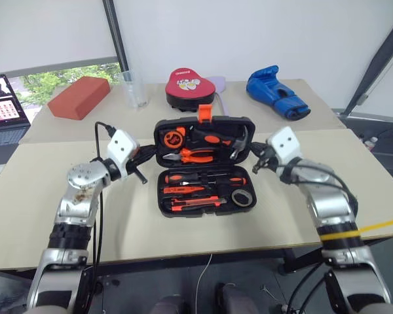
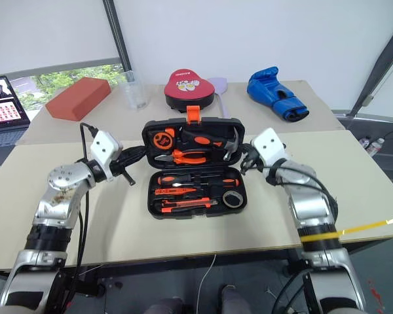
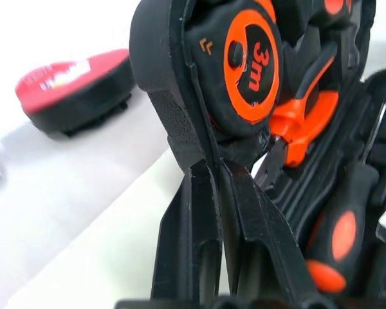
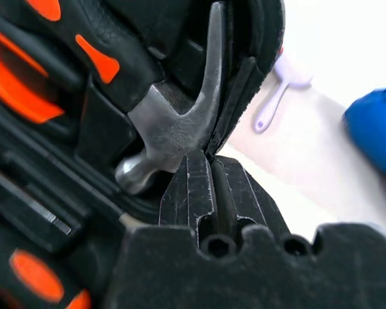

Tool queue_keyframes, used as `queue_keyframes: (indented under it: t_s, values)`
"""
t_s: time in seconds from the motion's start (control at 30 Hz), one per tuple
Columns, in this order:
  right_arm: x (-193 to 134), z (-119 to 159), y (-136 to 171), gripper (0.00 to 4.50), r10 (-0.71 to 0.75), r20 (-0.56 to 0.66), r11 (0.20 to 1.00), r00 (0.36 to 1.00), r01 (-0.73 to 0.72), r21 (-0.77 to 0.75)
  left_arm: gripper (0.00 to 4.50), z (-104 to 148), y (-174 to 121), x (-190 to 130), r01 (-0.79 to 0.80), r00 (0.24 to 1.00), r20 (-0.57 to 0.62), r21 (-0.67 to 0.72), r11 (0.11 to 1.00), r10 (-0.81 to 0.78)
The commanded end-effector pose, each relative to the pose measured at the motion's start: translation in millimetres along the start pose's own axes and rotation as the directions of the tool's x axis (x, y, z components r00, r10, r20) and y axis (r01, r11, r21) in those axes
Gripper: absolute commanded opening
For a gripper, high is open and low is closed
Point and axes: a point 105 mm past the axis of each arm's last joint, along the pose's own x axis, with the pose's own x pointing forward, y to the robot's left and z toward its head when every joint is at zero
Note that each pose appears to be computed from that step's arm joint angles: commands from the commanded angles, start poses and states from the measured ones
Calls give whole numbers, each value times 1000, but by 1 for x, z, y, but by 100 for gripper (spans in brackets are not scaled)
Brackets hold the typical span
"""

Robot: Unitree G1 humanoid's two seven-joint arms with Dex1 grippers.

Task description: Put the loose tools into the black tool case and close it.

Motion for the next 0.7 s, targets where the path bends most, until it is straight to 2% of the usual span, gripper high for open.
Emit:
queue_keyframes:
  t_s: [0.03,0.13,0.23,0.3,0.37,0.43,0.47,0.57,0.7]
  values:
    - [-21,8,7,72,42,48,999,998,-41,-15,71,11,4,-18,-34,999,23,-63,997,35]
    - [-45,13,0,166,86,33,996,996,-86,-2,172,19,2,-44,31,999,-24,-229,973,-37]
    - [-71,12,0,264,214,-23,976,976,-213,50,275,22,-4,-75,151,976,-84,-417,896,-203]
    - [-88,8,10,264,335,-64,939,940,-328,100,275,22,0,-90,177,956,-115,-512,840,-272]
    - [-105,4,28,264,475,-94,877,875,-462,133,275,17,15,-91,160,950,-149,-527,835,-275]
    - [-113,-2,46,264,567,-124,821,814,-547,162,275,9,30,-76,132,951,-192,-454,881,-241]
    - [-113,-4,52,241,591,-129,805,796,-571,161,282,6,36,-67,121,951,-211,-412,903,-224]
    - [-110,-2,71,170,651,-109,756,751,-631,172,208,-3,50,-30,97,957,-233,-295,950,-171]
    - [-100,-1,94,27,710,-119,704,694,-701,113,44,-8,42,27,175,952,-225,-150,973,-206]
